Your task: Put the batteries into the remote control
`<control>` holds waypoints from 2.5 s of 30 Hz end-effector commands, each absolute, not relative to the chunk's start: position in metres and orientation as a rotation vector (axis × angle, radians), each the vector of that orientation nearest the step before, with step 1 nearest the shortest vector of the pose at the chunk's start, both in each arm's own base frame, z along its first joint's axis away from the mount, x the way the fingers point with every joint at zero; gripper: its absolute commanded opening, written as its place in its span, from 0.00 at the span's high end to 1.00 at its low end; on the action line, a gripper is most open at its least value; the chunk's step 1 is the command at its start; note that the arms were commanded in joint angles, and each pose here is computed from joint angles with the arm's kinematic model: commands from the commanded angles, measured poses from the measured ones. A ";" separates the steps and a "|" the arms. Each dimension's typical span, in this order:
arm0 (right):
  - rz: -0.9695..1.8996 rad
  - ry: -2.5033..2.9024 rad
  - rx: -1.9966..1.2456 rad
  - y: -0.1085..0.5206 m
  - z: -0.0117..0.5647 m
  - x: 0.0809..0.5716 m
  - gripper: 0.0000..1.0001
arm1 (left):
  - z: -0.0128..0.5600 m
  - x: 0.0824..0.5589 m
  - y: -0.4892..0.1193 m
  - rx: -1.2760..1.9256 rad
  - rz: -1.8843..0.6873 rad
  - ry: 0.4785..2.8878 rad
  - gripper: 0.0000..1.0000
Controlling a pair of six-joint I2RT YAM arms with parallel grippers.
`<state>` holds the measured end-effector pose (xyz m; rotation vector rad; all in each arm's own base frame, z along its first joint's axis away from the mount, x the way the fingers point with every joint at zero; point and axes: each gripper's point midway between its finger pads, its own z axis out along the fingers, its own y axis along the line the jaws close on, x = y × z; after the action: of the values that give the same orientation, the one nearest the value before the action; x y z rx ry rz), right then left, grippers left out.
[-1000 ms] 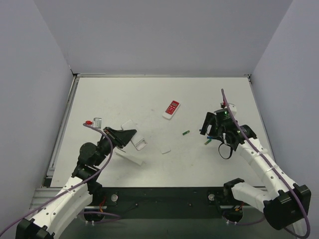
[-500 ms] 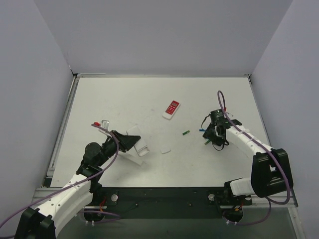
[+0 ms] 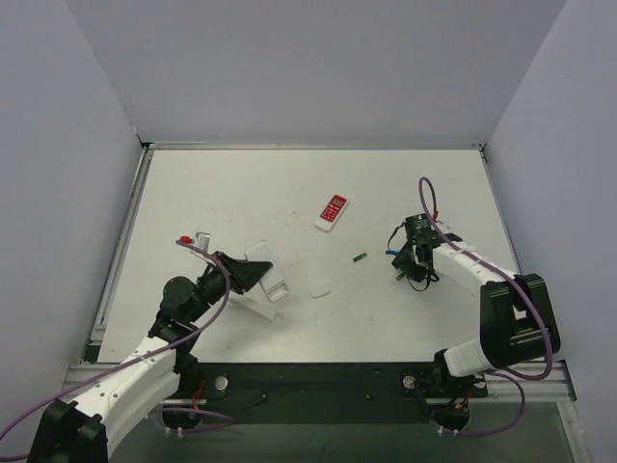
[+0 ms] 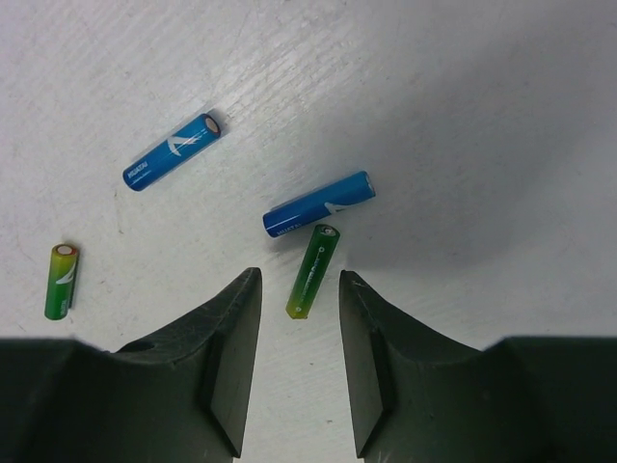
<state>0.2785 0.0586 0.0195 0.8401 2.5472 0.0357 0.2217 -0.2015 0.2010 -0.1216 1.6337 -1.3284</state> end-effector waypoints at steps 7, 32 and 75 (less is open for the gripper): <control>-0.036 2.560 0.910 0.047 0.006 0.274 0.71 | 0.221 0.224 -0.203 -0.092 -1.353 1.558 1.00; 0.102 2.607 0.547 0.086 0.031 0.245 1.00 | 0.219 0.225 -0.213 -0.081 -1.391 1.626 1.00; 0.806 1.198 -1.678 0.364 0.241 0.119 1.00 | 0.271 0.192 -0.258 0.171 -1.717 1.763 1.00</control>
<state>0.1219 0.3569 0.2283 -1.6497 1.2842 0.8000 0.1977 -0.2542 0.2365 0.0946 1.8510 -1.6676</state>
